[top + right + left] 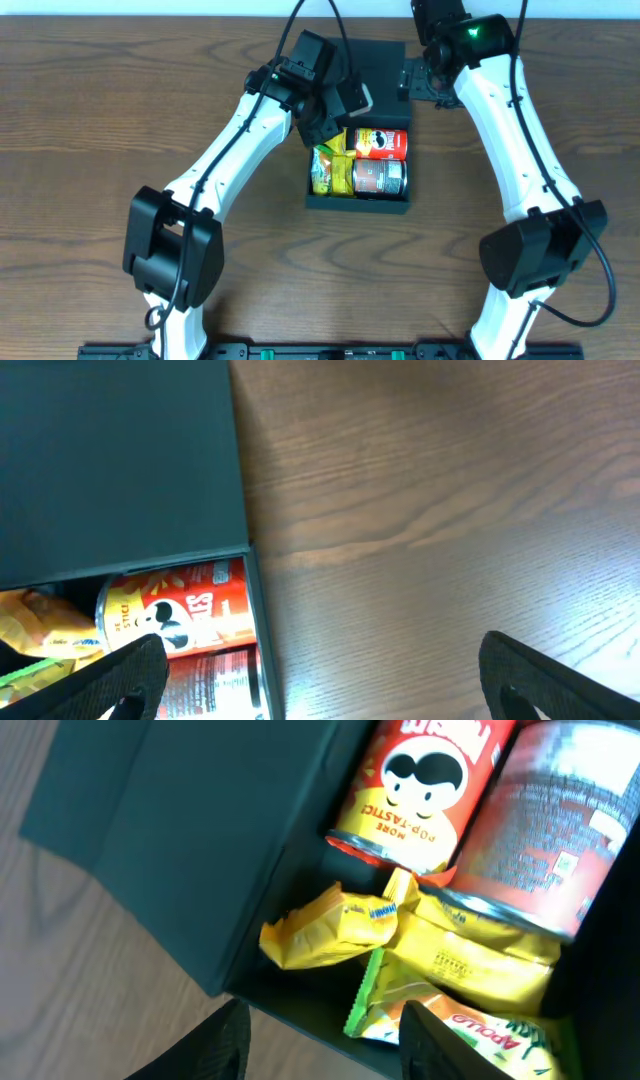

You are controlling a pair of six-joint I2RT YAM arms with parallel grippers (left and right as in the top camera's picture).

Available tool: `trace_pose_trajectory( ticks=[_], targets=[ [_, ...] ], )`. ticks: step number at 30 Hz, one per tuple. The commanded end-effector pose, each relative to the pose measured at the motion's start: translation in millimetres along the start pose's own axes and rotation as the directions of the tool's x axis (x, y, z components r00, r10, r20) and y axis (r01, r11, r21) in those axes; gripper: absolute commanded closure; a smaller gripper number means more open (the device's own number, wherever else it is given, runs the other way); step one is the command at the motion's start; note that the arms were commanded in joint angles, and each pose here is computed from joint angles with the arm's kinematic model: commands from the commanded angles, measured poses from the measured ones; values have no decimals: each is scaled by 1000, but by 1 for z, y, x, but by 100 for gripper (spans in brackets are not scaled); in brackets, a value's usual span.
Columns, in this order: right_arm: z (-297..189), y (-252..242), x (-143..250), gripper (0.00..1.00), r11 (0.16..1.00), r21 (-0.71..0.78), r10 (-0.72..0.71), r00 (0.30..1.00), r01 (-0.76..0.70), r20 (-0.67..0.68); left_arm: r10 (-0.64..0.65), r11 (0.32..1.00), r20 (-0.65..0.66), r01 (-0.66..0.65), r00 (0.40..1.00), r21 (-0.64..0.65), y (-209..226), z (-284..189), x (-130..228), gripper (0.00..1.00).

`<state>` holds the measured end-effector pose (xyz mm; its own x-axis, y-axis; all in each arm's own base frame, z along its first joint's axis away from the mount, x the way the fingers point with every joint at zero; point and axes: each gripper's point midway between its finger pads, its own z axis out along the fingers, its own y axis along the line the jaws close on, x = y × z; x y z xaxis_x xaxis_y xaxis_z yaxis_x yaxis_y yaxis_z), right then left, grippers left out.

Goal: Pack container

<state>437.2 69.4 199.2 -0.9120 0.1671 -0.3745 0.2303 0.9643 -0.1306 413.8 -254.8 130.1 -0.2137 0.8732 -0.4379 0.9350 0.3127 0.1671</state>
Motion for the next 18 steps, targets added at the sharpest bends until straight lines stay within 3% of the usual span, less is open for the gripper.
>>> trace_pose_trajectory(
  ticks=[1, 6, 9, 11, 12, 15, 18],
  targets=[
    [-3, -7, -6, 1, 1000, 20, -5, 1000, 4, 17, 105, 993, -33, -103, 994, 56, -9, 23, 13, 49],
    [-3, -6, -4, 2, 1000, 14, -7, 1000, 7, 9, 90, 994, -27, -88, 996, 60, -10, 26, 11, 35],
    [-3, -5, -4, 3, 1000, 13, -7, 1000, 7, 9, 45, 998, -10, -45, 999, 39, -7, 16, 5, 32],
    [-3, -5, -4, 4, 1000, 13, -6, 1000, 6, 9, 12, 1000, -10, -12, 1000, 29, -6, 13, 4, 19],
    [-3, -5, -4, 4, 1000, 13, -6, 1000, 6, 11, -22, 1000, -14, 22, 1000, 16, -4, 13, 4, 5],
    [-3, -4, -6, 12, 1000, 9, -4, 1000, 3, 19, -177, 983, 13, 177, 984, -44, 8, 5, -2, 5],
    [-3, -5, -13, 22, 1000, 7, 11, 999, -11, 46, -427, 879, 153, 449, 891, -164, 40, -27, -22, 5]
  ],
)
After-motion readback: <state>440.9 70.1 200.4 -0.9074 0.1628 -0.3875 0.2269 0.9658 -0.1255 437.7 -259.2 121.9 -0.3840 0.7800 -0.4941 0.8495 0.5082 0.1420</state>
